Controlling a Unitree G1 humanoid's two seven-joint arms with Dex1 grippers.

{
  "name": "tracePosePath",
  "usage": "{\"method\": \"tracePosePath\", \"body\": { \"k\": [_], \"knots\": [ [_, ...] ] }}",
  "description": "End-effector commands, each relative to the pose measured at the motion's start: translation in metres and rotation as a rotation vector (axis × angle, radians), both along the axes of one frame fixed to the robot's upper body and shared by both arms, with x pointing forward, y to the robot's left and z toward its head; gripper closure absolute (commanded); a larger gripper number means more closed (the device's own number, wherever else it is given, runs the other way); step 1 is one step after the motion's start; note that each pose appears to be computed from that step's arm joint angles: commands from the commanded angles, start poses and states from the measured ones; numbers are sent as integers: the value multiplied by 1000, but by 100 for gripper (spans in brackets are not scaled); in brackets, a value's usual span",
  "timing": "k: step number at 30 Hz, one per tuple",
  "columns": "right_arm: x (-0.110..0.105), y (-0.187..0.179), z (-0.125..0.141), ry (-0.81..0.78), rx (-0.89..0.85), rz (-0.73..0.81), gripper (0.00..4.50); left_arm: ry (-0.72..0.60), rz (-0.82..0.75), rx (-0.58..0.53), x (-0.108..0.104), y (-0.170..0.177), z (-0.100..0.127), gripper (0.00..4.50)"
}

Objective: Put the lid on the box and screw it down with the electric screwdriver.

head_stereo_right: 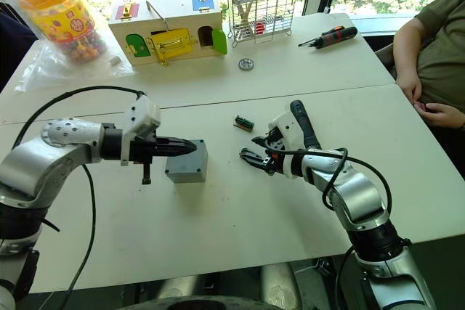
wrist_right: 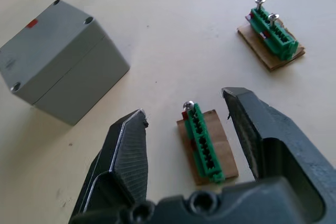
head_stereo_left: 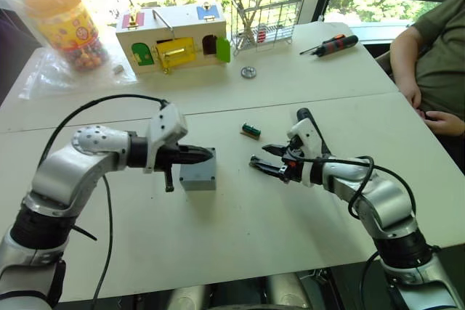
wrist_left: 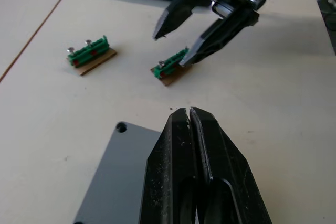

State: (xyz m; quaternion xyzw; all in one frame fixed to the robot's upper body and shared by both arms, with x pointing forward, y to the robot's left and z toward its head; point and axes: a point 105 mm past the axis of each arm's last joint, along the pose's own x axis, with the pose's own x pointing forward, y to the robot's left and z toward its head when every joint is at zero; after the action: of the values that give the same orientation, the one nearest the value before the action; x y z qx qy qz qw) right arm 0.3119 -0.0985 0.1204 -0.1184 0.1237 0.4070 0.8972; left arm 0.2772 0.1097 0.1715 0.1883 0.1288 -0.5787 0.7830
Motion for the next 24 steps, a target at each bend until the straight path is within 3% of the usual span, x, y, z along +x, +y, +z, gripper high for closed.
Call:
{"method": "tracePosePath", "body": {
  "k": [1, 13, 16, 20, 24],
  "knots": [
    [2, 2, 7, -50, 14, -10, 173, -45, -11, 44, -2, 1, 0, 450],
    [2, 7, -7, -32, -11, -13, 173, -48, -12, 60, 2, 3, -6, 450],
    [3, 6, -8, -29, -10, -22, 265, -44, -11, 53, 2, 1, -8, 450],
    [3, 5, -10, -23, -9, -27, 448, -43, -7, 50, 2, 1, -9, 450],
    [2, 3, -12, -15, -22, -24, 448, -49, 3, 49, 4, 3, -9, 450]
  ]
}}
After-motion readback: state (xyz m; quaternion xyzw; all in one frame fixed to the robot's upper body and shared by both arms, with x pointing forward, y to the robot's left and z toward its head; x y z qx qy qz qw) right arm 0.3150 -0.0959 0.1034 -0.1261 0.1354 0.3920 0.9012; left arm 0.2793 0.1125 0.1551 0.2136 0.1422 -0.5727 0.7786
